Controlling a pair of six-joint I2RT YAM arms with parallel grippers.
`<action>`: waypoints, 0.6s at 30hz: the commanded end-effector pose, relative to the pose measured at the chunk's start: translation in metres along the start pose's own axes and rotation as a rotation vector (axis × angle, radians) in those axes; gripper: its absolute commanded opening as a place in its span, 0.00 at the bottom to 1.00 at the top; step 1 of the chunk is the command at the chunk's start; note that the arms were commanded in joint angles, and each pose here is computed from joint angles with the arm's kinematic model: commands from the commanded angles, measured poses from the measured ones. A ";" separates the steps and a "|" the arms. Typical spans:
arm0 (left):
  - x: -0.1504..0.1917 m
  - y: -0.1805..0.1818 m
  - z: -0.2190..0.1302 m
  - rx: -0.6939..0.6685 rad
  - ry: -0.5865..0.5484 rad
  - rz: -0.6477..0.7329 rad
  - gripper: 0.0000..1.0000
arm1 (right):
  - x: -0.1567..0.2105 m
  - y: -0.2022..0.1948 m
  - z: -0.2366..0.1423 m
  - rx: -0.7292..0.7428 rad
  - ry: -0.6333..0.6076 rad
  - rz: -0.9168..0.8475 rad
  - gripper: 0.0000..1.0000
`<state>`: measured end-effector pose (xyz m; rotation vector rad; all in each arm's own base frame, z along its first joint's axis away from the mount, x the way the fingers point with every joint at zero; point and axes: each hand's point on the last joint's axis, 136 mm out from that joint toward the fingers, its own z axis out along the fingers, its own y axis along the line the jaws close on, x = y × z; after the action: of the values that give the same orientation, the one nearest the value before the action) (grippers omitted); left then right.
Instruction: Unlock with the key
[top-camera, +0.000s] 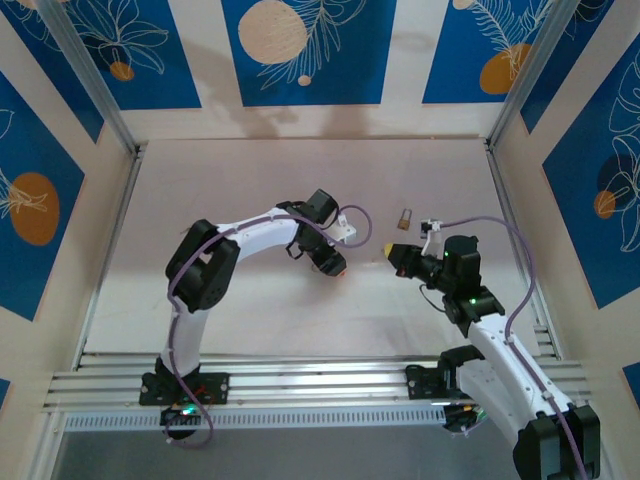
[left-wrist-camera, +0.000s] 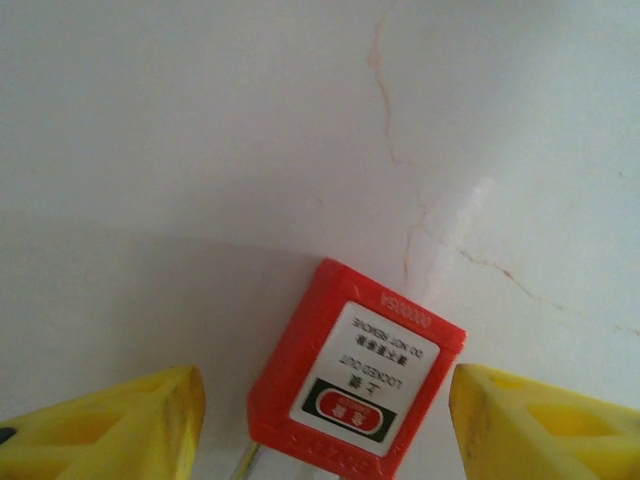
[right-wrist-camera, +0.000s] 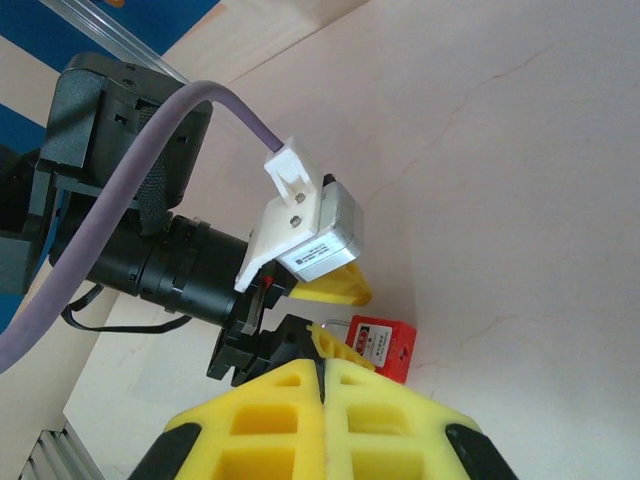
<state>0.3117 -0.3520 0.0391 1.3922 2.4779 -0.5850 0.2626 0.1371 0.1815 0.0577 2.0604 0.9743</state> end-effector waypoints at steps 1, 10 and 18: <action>0.012 -0.010 0.004 0.065 0.062 0.001 0.65 | 0.004 -0.003 -0.003 0.008 0.008 0.016 0.00; 0.013 -0.022 -0.010 0.076 0.065 -0.011 0.64 | -0.001 -0.001 -0.003 0.006 0.000 0.014 0.00; 0.020 -0.039 -0.010 0.132 0.101 -0.002 0.61 | -0.006 -0.003 -0.007 0.015 -0.007 0.000 0.00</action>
<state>0.2839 -0.3448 0.0317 1.4497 2.5760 -0.6329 0.2631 0.1299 0.1758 0.0934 2.0815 0.9576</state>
